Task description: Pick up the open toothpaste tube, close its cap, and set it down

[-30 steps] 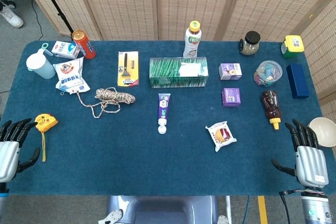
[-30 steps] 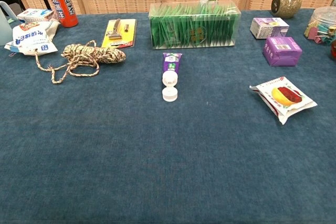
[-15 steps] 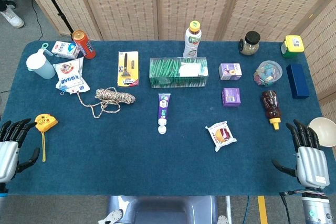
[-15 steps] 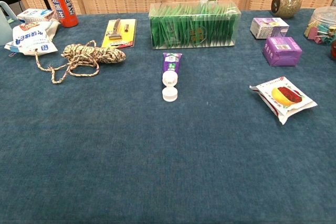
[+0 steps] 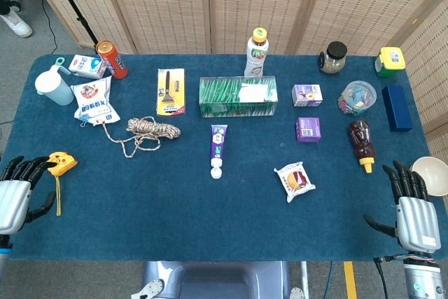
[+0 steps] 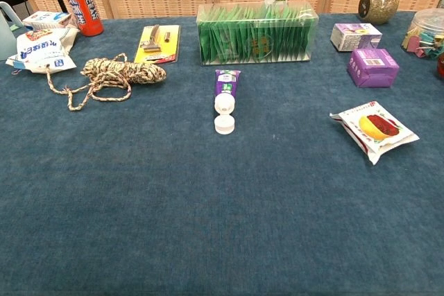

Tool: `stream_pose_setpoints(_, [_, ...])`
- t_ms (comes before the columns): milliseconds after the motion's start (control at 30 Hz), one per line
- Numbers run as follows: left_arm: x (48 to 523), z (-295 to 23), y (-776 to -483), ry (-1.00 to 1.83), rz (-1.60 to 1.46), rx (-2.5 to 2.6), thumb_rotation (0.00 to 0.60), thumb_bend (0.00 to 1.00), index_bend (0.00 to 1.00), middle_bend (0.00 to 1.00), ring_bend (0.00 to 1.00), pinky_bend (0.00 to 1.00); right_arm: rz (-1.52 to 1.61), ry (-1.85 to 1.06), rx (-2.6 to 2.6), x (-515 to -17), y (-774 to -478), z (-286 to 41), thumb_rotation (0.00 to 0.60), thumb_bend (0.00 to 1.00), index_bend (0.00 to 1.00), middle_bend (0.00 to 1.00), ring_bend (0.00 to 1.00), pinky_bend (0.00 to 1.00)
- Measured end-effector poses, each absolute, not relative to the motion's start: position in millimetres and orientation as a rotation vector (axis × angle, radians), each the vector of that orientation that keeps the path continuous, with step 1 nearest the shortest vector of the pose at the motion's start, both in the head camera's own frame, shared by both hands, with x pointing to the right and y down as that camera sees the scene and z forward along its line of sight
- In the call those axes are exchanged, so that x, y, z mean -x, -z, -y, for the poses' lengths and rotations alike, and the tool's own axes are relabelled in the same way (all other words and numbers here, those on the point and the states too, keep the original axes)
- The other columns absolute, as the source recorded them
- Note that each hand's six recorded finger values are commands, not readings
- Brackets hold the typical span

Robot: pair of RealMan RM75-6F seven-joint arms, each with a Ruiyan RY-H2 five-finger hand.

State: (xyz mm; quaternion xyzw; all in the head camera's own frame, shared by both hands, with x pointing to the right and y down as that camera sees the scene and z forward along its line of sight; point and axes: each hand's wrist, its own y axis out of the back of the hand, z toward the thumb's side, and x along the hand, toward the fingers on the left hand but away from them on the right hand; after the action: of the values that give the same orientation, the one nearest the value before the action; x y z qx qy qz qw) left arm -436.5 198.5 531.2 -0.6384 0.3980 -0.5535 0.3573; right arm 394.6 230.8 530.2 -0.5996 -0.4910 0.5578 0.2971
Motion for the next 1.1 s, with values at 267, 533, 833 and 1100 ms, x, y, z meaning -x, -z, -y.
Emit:
stream_pose_setpoints(267, [424.4, -179.0, -546.5, 1.38, -0.891, 1.696, 0.6, 0.38, 0.25, 0.24, 0.2, 0.19, 1.297, -1.492, 1.594, -395.0, -530.6, -230.5, 0.6, 0.0, 0.09, 0.03, 0.0, 0.0])
stream_pose_setpoints(533, [400.5, -161.1, -564.9, 1.291, -0.786, 1.809, 0.6, 0.38, 0.21, 0.19, 0.16, 0.16, 1.299, -1.498, 1.59, -395.4, -529.9, -231.1, 0.6, 0.0, 0.09, 0.02, 0.0, 0.0])
stream_pose_setpoints(833, [347.9, -125.1, -588.5, 1.126, -0.638, 1.939, 0.6, 0.38, 0.21, 0.19, 0.15, 0.16, 1.312, -1.505, 1.579, -397.3, -528.0, -236.5, 0.6, 0.0, 0.09, 0.02, 0.0, 0.0])
stream_pose_setpoints(1100, [307.2, -110.1, -608.2, 1.041, -0.493, 1.972, 0.6, 0.38, 0.18, 0.16, 0.12, 0.14, 1.316, -1.506, 1.566, -400.0, -523.9, -237.3, 0.6, 0.0, 0.09, 0.02, 0.0, 0.0])
